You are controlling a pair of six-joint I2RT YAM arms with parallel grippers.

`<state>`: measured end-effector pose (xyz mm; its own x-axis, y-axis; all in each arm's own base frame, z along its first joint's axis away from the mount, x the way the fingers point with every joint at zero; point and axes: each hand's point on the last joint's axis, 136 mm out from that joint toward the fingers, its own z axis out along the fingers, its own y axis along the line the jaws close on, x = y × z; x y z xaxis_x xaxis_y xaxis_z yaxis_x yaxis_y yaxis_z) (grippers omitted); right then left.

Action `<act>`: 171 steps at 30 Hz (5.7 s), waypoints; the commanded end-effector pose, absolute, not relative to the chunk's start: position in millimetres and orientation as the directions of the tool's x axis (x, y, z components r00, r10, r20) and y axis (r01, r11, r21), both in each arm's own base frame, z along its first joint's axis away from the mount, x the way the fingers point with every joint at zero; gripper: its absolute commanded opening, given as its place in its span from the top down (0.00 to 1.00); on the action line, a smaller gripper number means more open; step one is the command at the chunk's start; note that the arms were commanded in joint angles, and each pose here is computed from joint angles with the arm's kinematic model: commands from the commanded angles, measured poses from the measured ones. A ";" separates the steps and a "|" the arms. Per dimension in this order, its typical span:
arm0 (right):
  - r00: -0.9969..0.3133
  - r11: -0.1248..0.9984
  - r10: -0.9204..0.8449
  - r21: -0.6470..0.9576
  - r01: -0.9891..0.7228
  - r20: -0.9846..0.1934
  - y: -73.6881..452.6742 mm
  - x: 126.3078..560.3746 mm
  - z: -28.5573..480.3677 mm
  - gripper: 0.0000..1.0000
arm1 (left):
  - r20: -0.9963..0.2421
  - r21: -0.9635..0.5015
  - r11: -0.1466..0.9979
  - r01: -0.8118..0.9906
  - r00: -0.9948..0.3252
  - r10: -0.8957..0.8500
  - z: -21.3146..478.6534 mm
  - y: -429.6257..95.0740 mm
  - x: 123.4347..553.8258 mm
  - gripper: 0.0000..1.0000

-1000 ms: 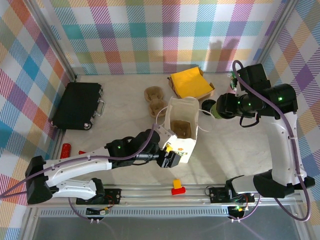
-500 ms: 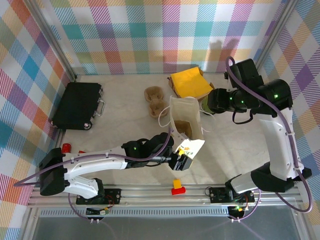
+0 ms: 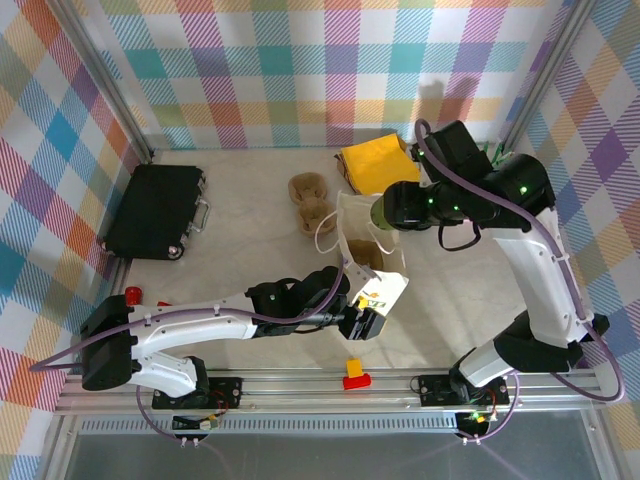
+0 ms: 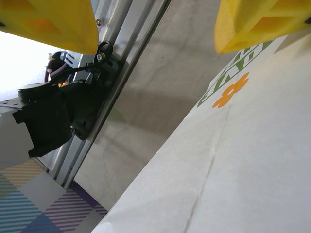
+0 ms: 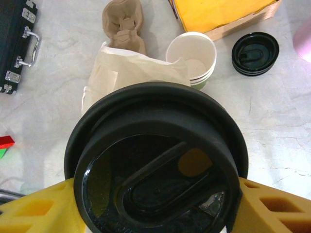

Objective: Pack the takeout coffee

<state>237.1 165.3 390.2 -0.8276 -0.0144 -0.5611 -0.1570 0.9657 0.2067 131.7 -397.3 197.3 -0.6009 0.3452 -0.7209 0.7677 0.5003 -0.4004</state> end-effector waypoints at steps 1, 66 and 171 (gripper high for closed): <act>-0.883 0.983 -0.050 0.134 -0.126 -0.467 145.5 209.9 376.3 0.41 | -0.736 -0.367 0.504 0.782 -0.576 0.356 198.6 -395.3 132.1 0.36; -0.840 0.983 -0.145 0.022 -0.183 -0.523 178.9 200.3 371.2 0.44 | -0.754 -0.346 0.541 0.767 -0.570 0.326 208.8 -359.1 129.6 0.33; -0.988 0.993 -0.105 0.036 -0.110 -0.114 182.4 214.6 261.3 0.47 | -0.895 -0.137 0.395 0.909 -0.284 0.345 211.9 -329.6 122.0 0.28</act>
<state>225.1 192.0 268.8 -0.9783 -0.1006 -0.1809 -0.1156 0.9905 0.0743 121.9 -341.9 218.0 -0.2865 0.3208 -0.9028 0.9165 0.3663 -0.1607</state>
